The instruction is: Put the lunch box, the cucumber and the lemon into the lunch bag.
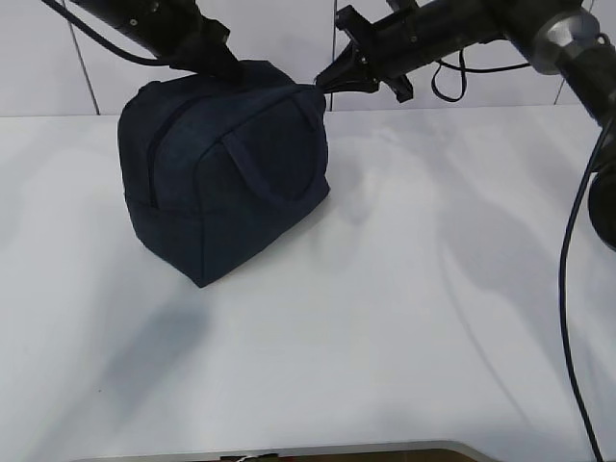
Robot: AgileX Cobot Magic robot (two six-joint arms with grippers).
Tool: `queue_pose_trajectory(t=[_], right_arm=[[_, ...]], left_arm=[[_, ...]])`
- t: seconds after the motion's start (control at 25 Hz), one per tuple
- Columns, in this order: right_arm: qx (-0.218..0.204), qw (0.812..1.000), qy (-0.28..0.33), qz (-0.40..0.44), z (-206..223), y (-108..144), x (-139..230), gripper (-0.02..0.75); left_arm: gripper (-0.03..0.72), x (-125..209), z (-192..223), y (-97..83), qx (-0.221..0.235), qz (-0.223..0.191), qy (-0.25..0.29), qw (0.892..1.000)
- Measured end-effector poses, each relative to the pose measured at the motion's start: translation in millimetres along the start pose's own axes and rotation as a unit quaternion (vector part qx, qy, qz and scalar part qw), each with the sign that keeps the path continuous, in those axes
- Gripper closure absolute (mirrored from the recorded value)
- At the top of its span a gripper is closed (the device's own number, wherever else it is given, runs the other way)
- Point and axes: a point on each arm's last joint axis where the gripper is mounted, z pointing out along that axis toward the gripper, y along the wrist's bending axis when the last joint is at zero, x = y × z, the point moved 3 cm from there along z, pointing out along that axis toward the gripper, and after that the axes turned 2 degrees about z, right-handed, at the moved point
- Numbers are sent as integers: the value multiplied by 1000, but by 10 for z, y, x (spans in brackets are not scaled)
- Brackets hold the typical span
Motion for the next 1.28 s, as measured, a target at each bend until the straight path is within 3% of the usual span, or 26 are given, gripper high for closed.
queue_pose_trajectory(t=[0.44,1.04,1.28], right_arm=[[88,996,5,-11,-17,-214,11,733],[96,995,34,2,276,-601,174,733],[81,996,43,14,403,-721,249,733]], left_arm=[[694,-1,13,-43,17,-1,-2,1000],[694,10,47,-105,46,2,-2,999],[694,33,85,-91,47,0,1,999]])
